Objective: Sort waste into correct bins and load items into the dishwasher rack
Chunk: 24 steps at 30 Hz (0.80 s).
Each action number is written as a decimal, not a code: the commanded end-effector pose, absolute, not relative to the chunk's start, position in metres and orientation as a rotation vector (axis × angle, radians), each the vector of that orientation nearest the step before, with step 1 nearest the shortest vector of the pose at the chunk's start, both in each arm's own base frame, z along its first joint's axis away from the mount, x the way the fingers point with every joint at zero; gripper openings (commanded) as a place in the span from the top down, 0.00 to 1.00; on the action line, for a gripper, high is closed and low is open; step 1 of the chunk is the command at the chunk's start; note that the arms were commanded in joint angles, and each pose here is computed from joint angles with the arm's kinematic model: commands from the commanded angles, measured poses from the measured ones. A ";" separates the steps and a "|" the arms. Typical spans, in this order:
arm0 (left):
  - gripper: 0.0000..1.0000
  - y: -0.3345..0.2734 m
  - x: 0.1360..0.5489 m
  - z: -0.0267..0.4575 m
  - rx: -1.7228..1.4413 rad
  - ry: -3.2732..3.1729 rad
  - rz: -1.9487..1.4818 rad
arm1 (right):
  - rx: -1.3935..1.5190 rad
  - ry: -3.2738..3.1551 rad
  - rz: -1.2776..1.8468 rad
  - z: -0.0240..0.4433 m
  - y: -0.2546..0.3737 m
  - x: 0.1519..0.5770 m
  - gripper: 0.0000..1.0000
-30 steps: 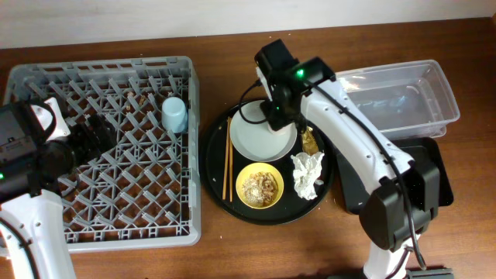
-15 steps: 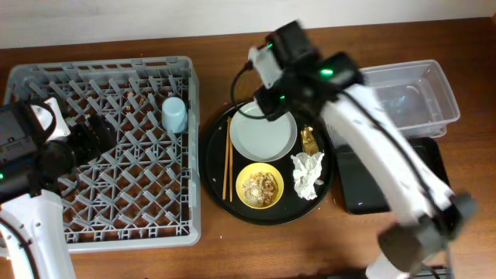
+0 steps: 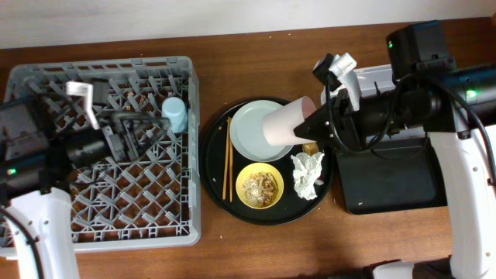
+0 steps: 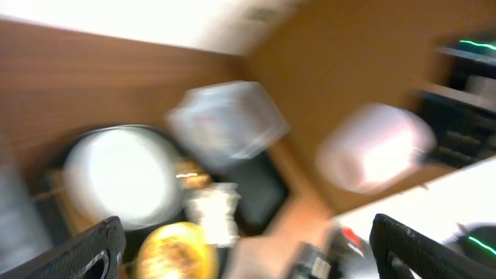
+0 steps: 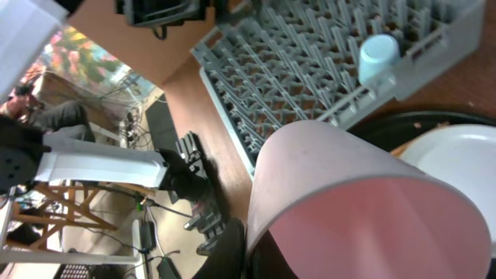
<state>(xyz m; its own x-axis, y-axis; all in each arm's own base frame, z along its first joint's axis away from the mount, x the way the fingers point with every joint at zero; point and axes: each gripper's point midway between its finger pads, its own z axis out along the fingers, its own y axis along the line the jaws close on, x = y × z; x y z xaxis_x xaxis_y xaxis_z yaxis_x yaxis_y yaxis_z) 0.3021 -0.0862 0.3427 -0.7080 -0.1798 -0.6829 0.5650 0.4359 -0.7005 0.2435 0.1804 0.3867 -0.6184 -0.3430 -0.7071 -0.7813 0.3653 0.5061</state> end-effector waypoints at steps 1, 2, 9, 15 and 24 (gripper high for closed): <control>0.01 -0.140 0.256 0.383 0.652 1.727 -1.636 | -1.034 1.959 1.297 0.413 0.189 0.229 0.96; 0.01 -0.156 0.248 0.384 0.731 1.707 -1.663 | -1.033 1.958 1.299 0.413 0.189 0.229 0.96; 0.01 -0.211 0.225 0.387 1.050 1.582 -1.620 | -1.022 1.780 1.516 0.445 0.198 0.214 0.96; 0.02 -0.217 0.222 0.388 1.083 1.562 -1.614 | -1.136 1.783 1.542 0.439 0.219 0.195 0.96; 0.09 -0.216 0.221 0.388 1.085 1.557 -1.621 | -1.207 1.759 1.554 0.431 0.235 0.199 0.96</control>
<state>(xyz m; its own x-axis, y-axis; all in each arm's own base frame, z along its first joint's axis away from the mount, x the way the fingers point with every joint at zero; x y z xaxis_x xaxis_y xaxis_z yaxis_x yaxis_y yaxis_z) 0.2248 -0.2161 0.3829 -0.4886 0.1005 -0.8667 0.8632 -0.0885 -0.4970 0.2003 0.2325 0.4282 -0.4986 -0.2967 -0.8145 -0.8501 -0.0162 0.5263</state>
